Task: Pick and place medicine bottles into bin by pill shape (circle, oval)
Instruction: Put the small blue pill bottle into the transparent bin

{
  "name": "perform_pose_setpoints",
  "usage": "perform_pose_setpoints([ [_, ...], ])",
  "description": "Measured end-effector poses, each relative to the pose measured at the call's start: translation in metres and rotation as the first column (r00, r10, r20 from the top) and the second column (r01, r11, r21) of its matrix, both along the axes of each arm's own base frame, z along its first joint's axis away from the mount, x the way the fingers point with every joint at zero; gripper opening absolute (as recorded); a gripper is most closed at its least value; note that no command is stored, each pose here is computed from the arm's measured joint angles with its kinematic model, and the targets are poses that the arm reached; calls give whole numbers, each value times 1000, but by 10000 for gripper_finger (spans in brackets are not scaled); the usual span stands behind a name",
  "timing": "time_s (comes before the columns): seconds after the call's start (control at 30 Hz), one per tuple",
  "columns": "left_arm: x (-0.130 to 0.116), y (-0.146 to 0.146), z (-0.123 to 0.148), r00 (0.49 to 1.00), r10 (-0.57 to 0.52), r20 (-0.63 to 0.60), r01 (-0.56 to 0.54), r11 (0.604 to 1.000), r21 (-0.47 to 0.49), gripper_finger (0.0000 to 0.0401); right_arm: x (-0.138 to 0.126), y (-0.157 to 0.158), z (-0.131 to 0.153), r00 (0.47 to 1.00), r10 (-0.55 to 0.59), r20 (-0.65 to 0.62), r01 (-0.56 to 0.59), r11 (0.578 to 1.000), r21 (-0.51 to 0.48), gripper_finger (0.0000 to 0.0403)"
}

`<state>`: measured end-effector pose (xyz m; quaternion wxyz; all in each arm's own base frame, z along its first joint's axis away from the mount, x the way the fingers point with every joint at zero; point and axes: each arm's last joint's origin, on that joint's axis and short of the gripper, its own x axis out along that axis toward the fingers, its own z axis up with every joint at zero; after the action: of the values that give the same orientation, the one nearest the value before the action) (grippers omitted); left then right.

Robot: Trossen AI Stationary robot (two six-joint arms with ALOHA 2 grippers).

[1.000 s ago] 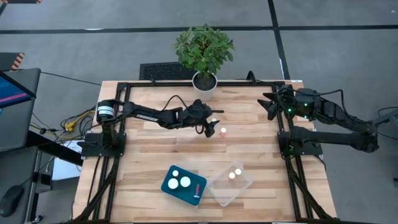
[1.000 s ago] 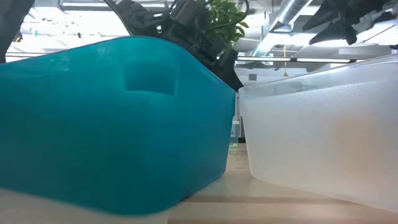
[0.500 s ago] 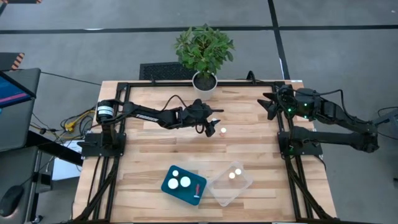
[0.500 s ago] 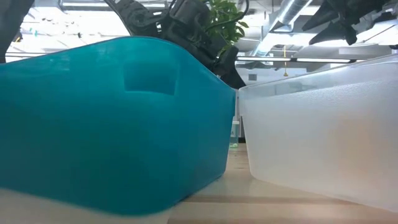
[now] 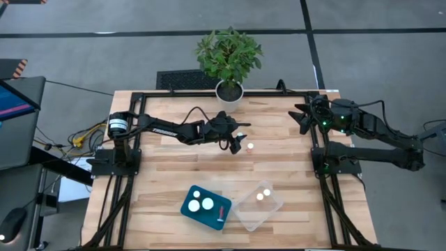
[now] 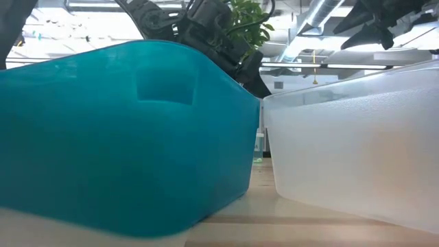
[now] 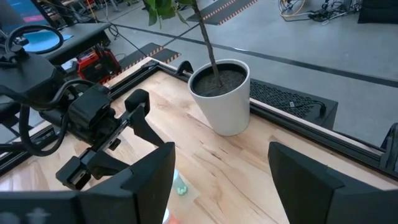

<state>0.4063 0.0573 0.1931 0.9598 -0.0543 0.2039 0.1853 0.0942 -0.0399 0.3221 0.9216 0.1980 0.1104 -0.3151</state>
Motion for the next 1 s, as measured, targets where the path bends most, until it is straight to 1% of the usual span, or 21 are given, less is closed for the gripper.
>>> perform_pose_setpoints([
  [0.23,-3,0,-6,1000,-3,-28,4,1000,7,263,0,0,0,1000,0,-1,0,1000,0,271],
  [0.37,-2,0,-20,996,-5,-84,6,1000,17,263,0,0,0,1000,0,0,0,1000,0,271],
  [0.43,1,0,-25,997,-7,-82,10,999,36,263,0,0,0,1000,0,-3,0,1000,1,271],
  [0.53,3,2,-35,995,23,-100,-17,998,59,263,0,0,-1,1000,0,-6,0,1000,2,271],
  [0.63,3,6,-44,992,20,-125,-15,999,38,263,-1,0,-2,1000,1,-19,0,1000,6,271],
  [0.7,7,7,-47,995,22,-102,-17,999,41,263,-1,0,-2,1000,0,-20,0,1000,7,271],
  [0.77,5,7,-53,990,31,-137,-25,998,49,263,-1,0,-2,1000,0,-21,0,1000,7,271],
  [0.8,6,7,-56,991,30,-128,-24,998,53,263,-1,0,-2,1000,0,-21,0,1000,7,271],
  [0.93,7,8,-59,992,13,-123,-10,1000,26,263,-1,0,-2,1000,0,-22,0,1000,8,271],
  [1.0,8,8,-61,992,16,-127,-12,999,32,257,-1,0,-2,1000,0,-23,0,1000,8,271],
])
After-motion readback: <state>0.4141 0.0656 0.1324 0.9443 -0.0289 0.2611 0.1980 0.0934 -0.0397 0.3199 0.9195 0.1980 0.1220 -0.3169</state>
